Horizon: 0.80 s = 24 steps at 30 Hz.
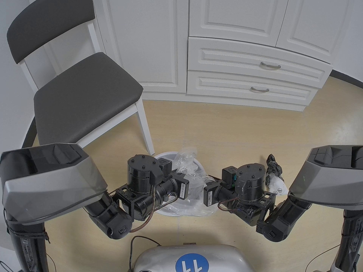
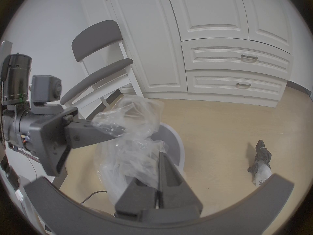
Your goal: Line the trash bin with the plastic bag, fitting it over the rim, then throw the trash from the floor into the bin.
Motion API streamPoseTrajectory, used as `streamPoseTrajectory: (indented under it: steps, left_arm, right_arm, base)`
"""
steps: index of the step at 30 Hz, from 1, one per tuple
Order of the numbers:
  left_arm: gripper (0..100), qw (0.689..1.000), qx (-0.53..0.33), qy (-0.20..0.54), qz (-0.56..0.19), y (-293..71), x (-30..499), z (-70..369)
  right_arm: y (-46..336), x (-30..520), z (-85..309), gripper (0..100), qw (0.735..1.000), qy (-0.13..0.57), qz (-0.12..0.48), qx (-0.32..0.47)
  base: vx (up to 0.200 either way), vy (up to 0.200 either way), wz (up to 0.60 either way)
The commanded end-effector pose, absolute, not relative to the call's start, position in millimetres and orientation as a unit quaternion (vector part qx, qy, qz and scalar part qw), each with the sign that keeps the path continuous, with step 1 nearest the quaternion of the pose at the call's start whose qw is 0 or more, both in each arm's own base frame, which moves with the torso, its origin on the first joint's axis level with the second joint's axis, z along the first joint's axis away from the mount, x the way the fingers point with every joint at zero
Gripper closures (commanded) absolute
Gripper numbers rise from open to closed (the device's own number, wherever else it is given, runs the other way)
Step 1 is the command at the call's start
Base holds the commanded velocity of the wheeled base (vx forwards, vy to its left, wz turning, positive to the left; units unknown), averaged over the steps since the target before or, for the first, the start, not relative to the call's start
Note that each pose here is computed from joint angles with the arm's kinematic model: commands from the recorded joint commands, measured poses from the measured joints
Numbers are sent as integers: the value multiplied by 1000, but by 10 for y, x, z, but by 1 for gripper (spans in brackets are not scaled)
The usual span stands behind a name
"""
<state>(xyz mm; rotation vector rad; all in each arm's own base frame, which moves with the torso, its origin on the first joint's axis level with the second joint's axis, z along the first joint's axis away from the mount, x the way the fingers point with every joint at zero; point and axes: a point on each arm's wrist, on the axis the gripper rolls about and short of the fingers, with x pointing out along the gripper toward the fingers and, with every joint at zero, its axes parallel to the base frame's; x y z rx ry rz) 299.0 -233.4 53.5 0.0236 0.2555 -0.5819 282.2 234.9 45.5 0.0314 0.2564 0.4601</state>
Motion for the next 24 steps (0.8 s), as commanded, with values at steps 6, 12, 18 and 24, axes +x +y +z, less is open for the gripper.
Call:
streamPoseTrajectory:
  steps: [6, 12, 18, 24]
  left_arm:
    - [100, 954, -13, 142, -264, -2288, 3291, 295]
    - [100, 957, -17, 143, -253, -2208, 3422, 260]
    - [100, 961, -14, 160, -226, -2027, 3546, 263]
    - [100, 963, -15, 161, -215, -1914, 3536, 502]
  right_arm:
    - [2406, 2904, 362, 100, 966, 128, 224, 20]
    - [2442, 2948, 266, 100, 966, 134, 221, 17]
    - [2551, 3040, 143, 100, 965, 137, 219, 46]
    - [2744, 3168, -7, 100, 961, 139, 215, 105]
  base:
    - [0, 0, 0]
    - [0, 0, 0]
    - [0, 0, 0]
    - [0, 0, 0]
